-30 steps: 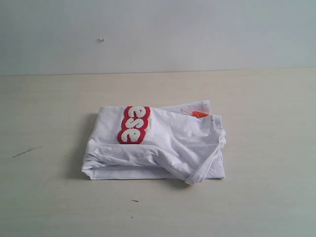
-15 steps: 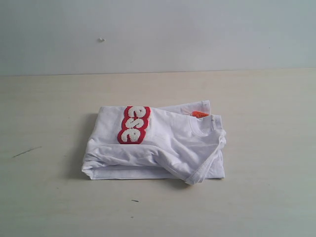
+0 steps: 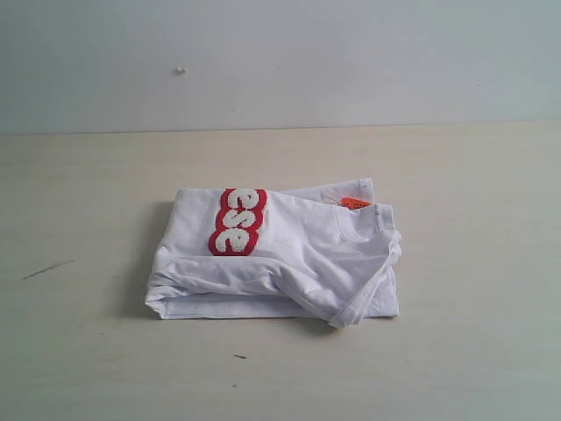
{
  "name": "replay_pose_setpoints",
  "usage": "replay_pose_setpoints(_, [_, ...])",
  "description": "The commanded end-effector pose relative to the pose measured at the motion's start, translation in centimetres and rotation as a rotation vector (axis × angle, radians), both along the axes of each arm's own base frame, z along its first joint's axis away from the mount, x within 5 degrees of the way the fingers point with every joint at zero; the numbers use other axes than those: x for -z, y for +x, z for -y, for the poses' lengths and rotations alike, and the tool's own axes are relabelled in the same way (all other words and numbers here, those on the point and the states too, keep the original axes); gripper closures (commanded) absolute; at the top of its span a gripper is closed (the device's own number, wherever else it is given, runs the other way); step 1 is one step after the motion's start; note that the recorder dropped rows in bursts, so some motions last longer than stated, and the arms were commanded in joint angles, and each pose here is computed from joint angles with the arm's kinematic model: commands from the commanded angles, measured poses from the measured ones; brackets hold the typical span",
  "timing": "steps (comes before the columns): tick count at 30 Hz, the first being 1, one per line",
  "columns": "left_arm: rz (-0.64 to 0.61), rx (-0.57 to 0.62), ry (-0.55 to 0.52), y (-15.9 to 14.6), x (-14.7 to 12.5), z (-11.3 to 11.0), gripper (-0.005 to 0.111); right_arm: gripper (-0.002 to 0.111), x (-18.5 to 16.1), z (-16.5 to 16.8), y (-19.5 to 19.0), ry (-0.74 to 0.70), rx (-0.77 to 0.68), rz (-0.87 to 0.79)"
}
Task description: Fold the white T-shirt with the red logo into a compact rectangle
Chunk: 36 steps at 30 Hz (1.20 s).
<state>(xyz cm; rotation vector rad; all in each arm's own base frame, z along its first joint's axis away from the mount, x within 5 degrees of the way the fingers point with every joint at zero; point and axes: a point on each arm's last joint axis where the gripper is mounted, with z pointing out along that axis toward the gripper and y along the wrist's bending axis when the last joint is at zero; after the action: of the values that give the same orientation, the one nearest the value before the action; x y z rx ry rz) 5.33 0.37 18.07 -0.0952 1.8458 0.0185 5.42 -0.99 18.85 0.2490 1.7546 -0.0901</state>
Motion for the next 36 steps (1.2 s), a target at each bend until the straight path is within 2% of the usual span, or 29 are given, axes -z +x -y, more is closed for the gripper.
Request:
replay_pose_setpoints(1, [0.023,-0.002,-0.004,0.01,-0.16,0.0,0.003,0.108,0.09,0.27,-0.09,0.007,0.036,0.007])
replay_pose_setpoints(6, [0.023,-0.002,-0.004,0.01,-0.16,0.0,0.003,0.108,0.12,0.28,-0.1,-0.037,0.028,-0.007])
replay_pose_setpoints(36, [0.023,-0.002,-0.004,0.01,-0.16,0.0,0.003,0.108,0.47,0.26,-0.17,-0.029,0.026,-0.046])
